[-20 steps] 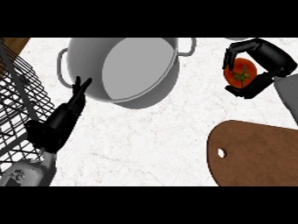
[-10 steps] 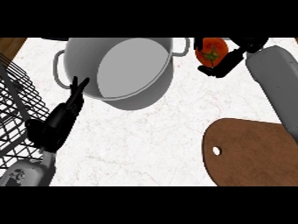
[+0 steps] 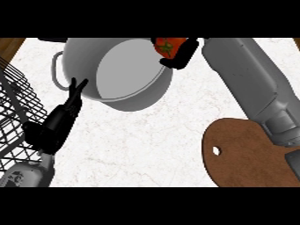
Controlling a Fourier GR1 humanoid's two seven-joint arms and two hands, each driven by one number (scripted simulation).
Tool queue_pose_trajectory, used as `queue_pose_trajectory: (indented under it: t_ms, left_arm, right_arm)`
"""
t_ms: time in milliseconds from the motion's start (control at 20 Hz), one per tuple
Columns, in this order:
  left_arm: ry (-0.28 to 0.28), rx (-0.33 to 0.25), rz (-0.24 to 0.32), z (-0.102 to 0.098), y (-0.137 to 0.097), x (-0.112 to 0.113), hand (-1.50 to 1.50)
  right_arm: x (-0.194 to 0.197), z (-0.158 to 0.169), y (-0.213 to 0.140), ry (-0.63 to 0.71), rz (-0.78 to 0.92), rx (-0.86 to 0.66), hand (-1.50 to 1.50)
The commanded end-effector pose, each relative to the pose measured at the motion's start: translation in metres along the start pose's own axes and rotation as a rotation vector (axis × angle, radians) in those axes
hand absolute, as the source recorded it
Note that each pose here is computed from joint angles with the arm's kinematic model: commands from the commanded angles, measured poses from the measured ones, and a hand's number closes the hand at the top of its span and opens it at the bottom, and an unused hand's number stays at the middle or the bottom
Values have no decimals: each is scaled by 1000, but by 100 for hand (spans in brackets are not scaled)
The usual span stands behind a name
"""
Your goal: Pick the tomato from the cutting board and place it in the pot
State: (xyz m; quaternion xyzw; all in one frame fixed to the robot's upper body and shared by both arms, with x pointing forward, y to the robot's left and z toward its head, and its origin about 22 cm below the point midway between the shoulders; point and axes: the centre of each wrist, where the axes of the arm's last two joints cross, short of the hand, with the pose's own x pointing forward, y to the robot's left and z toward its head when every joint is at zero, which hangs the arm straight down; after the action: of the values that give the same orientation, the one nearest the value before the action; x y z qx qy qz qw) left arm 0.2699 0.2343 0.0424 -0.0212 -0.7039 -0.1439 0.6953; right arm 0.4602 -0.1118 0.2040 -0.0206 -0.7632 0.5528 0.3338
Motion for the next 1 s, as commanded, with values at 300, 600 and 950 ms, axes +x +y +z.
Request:
queue_pose_trajectory:
  t_ms: [300,600,950]
  left_arm:
    - [231,-61,38,9,-11,-41,0]
    - [227,-64,54,14,-13,-41,0]
    - [205,-100,35,1,-17,-30,0]
  right_arm:
    - [40,-60,56,36,250,140,150]
    - [52,-75,82,75,580,184,150]
    - [27,-59,98,438,550,431,150]
